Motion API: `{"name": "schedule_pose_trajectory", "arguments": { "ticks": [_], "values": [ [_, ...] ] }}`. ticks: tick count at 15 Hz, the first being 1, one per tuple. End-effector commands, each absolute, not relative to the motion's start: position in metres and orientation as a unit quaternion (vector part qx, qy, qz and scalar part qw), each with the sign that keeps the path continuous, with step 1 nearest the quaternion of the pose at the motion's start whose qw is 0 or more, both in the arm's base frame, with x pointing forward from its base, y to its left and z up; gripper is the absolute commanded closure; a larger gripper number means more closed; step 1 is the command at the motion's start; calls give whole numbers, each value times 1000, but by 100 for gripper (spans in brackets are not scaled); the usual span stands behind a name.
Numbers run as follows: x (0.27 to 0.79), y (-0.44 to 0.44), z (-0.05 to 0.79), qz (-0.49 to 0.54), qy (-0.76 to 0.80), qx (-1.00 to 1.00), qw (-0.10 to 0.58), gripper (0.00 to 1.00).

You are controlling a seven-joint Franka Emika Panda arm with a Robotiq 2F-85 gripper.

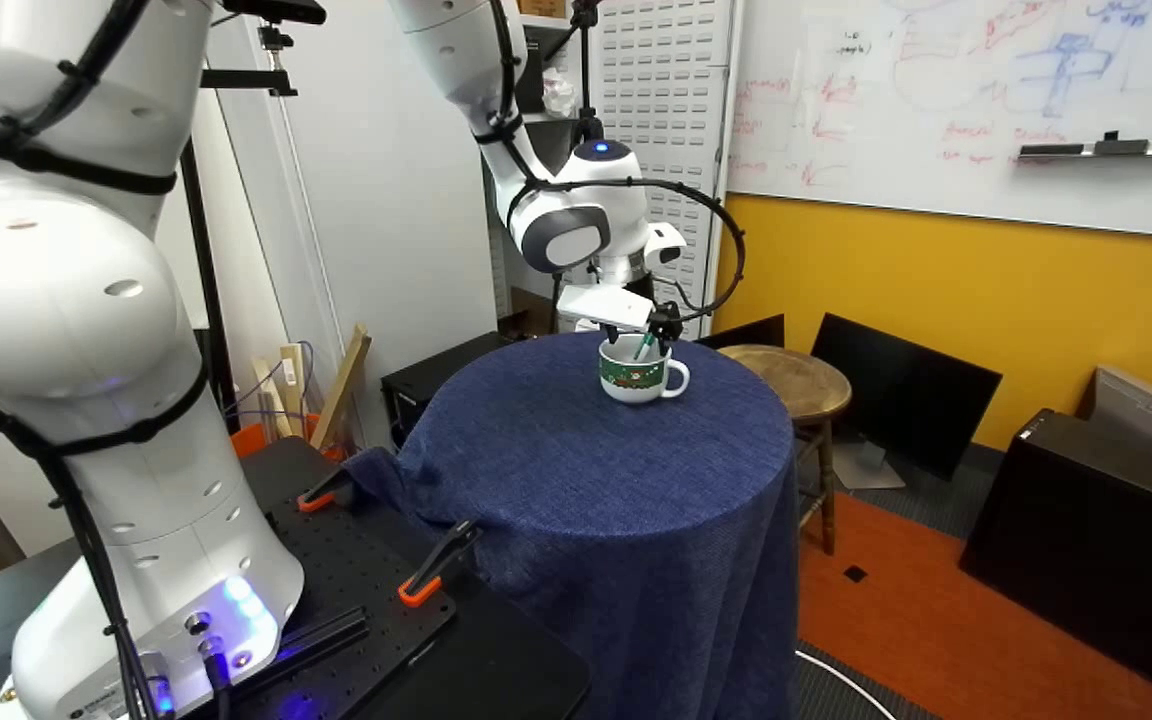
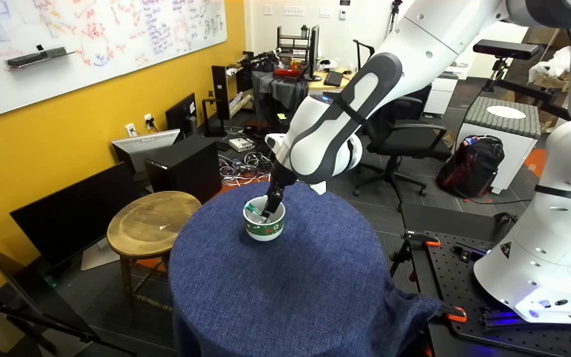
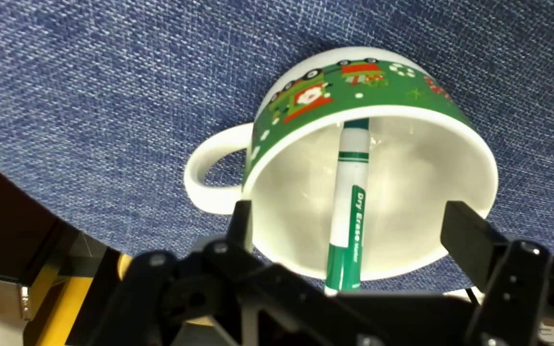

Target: Put the marker on the table

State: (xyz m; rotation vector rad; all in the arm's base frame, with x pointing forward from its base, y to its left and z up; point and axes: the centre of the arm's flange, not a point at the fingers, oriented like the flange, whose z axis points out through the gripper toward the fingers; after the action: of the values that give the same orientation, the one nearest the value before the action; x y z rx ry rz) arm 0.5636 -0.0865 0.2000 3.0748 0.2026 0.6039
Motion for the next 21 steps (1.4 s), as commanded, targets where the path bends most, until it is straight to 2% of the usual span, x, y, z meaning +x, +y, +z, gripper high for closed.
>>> {"name": "schedule_pose_trajectory", "arguments": {
  "ticks": [1,2,3,4,8,15,21],
  "values": [
    [578,-86,196,208,73,975,11,12],
    [579,-84,197,209,76,975,11,18],
    [580,-82,197,209,77,975,11,13],
    [580,-81,198,210,79,974,11,18],
    [586,-78,199,210,82,974,11,13],
    [595,-81,192,201,81,976,3,24],
    [599,-81,184,194,84,977,3,29]
  ]
}}
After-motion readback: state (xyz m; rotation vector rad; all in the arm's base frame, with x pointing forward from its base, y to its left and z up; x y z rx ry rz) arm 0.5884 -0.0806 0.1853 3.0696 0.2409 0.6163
